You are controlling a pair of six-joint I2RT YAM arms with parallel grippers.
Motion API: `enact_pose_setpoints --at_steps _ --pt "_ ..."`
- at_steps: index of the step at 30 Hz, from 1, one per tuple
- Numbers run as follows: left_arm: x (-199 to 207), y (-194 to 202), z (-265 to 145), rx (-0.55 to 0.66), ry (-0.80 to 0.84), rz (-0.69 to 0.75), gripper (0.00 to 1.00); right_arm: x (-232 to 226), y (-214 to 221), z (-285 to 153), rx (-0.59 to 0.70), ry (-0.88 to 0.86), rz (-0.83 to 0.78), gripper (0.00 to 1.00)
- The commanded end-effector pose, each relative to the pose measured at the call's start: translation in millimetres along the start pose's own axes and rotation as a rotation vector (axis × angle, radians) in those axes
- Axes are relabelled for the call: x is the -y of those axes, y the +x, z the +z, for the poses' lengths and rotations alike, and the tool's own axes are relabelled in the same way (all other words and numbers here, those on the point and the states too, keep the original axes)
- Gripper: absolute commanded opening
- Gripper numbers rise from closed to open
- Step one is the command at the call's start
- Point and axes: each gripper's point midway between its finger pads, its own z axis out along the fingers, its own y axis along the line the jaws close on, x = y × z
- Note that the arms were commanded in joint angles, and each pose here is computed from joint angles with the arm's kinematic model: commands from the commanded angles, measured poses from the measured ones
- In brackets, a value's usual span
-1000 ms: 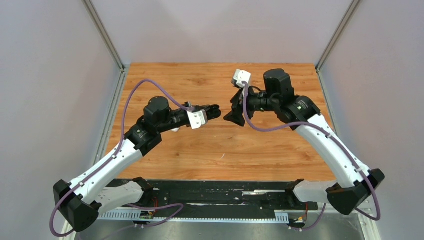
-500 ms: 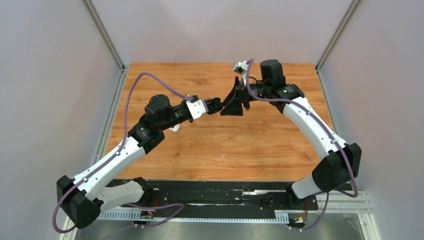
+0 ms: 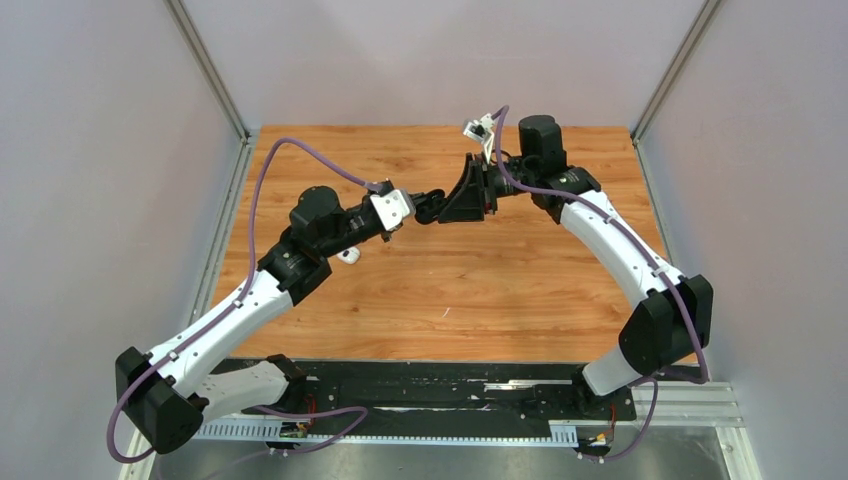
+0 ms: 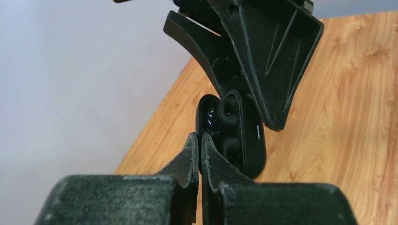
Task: Insert the wireless bluetooth earbuds into the charging case
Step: Close the charging case.
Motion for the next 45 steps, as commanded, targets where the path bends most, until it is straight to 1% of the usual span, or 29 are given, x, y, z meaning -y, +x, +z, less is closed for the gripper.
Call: enact_pose_setpoints --at_steps 1,6,8,9,10,13,14,19,20,23,26,27,29,30,31,32,33,34,35,36,37,38,39,40,41,42,43,44,45 --pt "-13.3 -36.1 0.0 0.097 -0.035 -0.001 0.00 -2.3 -8.3 -0.8 0.023 -0.039 0.023 0.35" --pt "-8.0 -36.1 0.6 0.099 -0.008 -0.016 0.00 1.6 -8.5 -2.8 0.028 -0.050 0.038 0.16" --pt "-5.7 -36.4 0.6 0.100 0.005 -0.019 0.00 3.6 -8.0 -3.6 0.031 -0.053 0.048 0.13" --pt "-5.3 -36.2 0.6 0.099 0.007 -0.020 0.00 4.1 -8.4 -4.4 0.033 -0.055 0.051 0.13" --pt "-4.9 -35.9 0.8 0.098 0.010 -0.020 0.00 5.4 -7.1 -4.8 0.033 -0.057 0.062 0.16" --pt "-5.3 -34.4 1.8 0.091 0.010 -0.017 0.00 5.0 -5.5 -4.9 0.027 -0.075 0.076 0.32" --pt "-5.9 -33.4 2.5 0.088 0.007 -0.015 0.00 5.1 -5.6 -4.9 0.027 -0.076 0.078 0.35" --pt "-6.6 -32.0 4.9 0.084 0.007 -0.016 0.00 8.5 -5.6 -4.6 0.026 -0.080 0.096 0.44" --pt "-6.7 -31.2 5.6 0.082 0.006 -0.017 0.00 9.4 -5.2 -4.7 0.025 -0.084 0.102 0.41" --pt "-6.5 -31.3 6.6 0.081 0.010 -0.018 0.00 11.3 -5.7 -5.3 0.024 -0.090 0.108 0.30" --pt "-5.4 -30.6 7.4 0.077 0.019 -0.020 0.00 13.7 -5.7 -6.8 0.027 -0.095 0.115 0.17" --pt "-4.4 -30.8 7.5 0.076 0.025 -0.024 0.00 14.8 -5.9 -7.8 0.029 -0.094 0.115 0.10" --pt "-3.9 -28.8 9.2 0.061 0.031 -0.037 0.01 18.6 -6.2 -10.1 0.037 -0.085 0.116 0.03" --pt "-4.7 -28.2 9.5 0.054 0.028 -0.045 0.05 19.9 -5.9 -11.4 0.039 -0.084 0.118 0.00" --pt "-8.4 -27.4 10.1 0.036 0.013 -0.061 0.08 21.0 -5.6 -12.9 0.041 -0.085 0.117 0.00" --pt "-13.4 -32.7 9.8 0.038 -0.003 -0.065 0.14 21.6 -4.2 -14.2 0.040 -0.088 0.119 0.00" --pt "-14.7 -28.2 10.7 0.014 -0.011 -0.086 0.17 21.6 -3.8 -15.0 0.040 -0.092 0.118 0.00" --pt "-16.5 -29.8 10.4 0.004 -0.014 -0.104 0.24 21.8 -2.6 -15.2 0.039 -0.095 0.119 0.00" --pt "-16.7 -28.3 10.7 -0.009 -0.012 -0.120 0.29 21.7 -1.7 -15.6 0.038 -0.098 0.118 0.00" --pt "-18.1 -28.4 9.4 -0.022 -0.013 -0.157 0.39 21.4 -1.3 -15.6 0.037 -0.099 0.115 0.00" --pt "-16.5 -28.7 10.0 -0.025 0.001 -0.180 0.44 21.4 -0.7 -15.7 0.037 -0.099 0.115 0.00" --pt "-19.6 -31.2 8.1 -0.031 0.004 -0.224 0.53 22.1 -0.1 -16.0 0.038 -0.096 0.116 0.00" --pt "-15.9 -31.5 10.0 -0.031 0.038 -0.251 0.56 22.6 0.0 -16.5 0.040 -0.092 0.114 0.00" --pt "-20.1 -35.0 8.0 -0.037 0.041 -0.307 0.64 23.3 0.3 -16.9 0.042 -0.088 0.113 0.00" --pt "-14.0 -33.7 11.5 -0.041 0.093 -0.350 0.67 24.3 0.7 -17.4 0.044 -0.084 0.113 0.00" --pt "-18.6 -37.3 9.4 -0.049 0.104 -0.417 0.72 24.0 0.2 -17.8 0.045 -0.083 0.107 0.00" --pt "-9.8 -31.4 14.6 -0.067 0.169 -0.470 0.74 23.9 -0.1 -18.2 0.046 -0.082 0.101 0.00" --pt "-12.3 -31.6 14.1 -0.084 0.180 -0.531 0.78 23.3 -0.7 -18.2 0.047 -0.082 0.094 0.00" --pt "-7.3 -23.9 18.1 -0.102 0.226 -0.569 0.80 22.5 -1.2 -18.3 0.047 -0.082 0.089 0.00"
